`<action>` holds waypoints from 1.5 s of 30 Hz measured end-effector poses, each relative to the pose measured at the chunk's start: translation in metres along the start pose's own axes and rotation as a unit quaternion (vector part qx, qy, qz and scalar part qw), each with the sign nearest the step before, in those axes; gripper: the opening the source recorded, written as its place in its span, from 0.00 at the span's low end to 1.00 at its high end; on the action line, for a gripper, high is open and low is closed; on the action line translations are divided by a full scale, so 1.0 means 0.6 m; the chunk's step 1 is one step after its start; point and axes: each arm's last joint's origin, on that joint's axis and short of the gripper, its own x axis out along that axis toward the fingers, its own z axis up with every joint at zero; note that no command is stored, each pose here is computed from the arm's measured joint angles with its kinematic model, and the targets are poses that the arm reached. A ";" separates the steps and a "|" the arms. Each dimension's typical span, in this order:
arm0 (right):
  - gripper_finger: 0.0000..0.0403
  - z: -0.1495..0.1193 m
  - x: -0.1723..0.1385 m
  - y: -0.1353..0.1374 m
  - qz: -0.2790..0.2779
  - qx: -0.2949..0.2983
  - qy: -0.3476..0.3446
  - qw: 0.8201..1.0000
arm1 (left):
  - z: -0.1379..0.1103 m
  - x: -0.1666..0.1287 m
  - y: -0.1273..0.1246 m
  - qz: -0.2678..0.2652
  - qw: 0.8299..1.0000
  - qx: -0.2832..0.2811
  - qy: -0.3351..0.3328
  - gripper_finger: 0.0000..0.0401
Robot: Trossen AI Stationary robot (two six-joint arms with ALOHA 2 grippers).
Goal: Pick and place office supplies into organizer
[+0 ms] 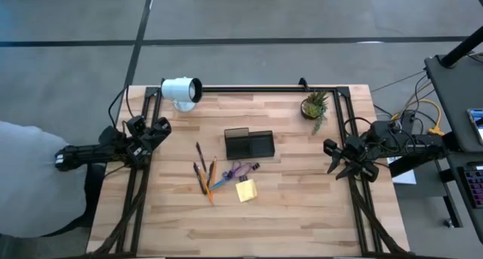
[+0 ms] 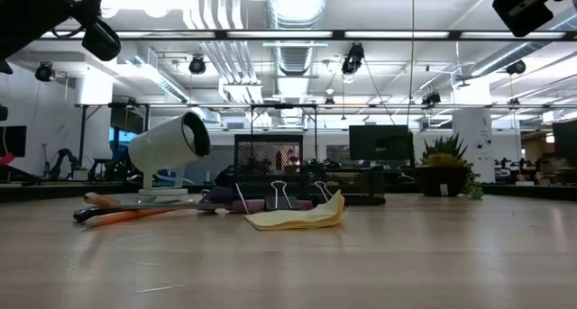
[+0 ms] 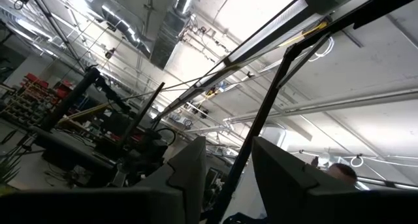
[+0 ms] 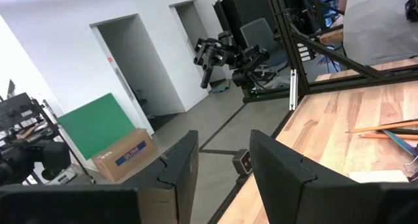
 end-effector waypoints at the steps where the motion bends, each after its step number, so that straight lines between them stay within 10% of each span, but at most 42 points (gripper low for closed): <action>1: 0.32 0.000 0.000 0.000 0.000 0.000 0.000 1.000 | 0.000 0.000 0.000 0.000 1.000 0.000 0.000 0.27; 7: 0.32 0.001 0.000 0.000 -0.006 -0.001 -0.005 1.000 | 0.000 0.000 0.000 0.000 1.000 0.000 0.000 0.27; 17: 0.32 0.016 -0.006 -0.018 -0.208 0.007 -0.137 0.968 | 0.000 0.000 0.000 0.000 1.000 0.000 0.000 0.27; 21: 0.32 0.019 -0.007 -0.019 -0.200 0.155 -0.191 0.948 | 0.000 0.000 0.000 0.000 1.000 0.000 0.000 0.27; 29: 0.32 0.045 0.031 -0.027 -0.135 0.143 -0.203 0.959 | 0.000 0.000 0.000 0.000 1.000 0.000 0.000 0.27; 42: 0.32 0.003 0.169 -0.160 -0.308 0.390 -0.080 0.864 | 0.000 0.000 0.000 0.000 1.000 0.000 0.000 0.27; 45: 0.32 0.015 0.201 -0.177 -0.306 0.394 -0.059 0.865 | 0.000 0.000 0.000 0.000 1.000 0.000 0.000 0.27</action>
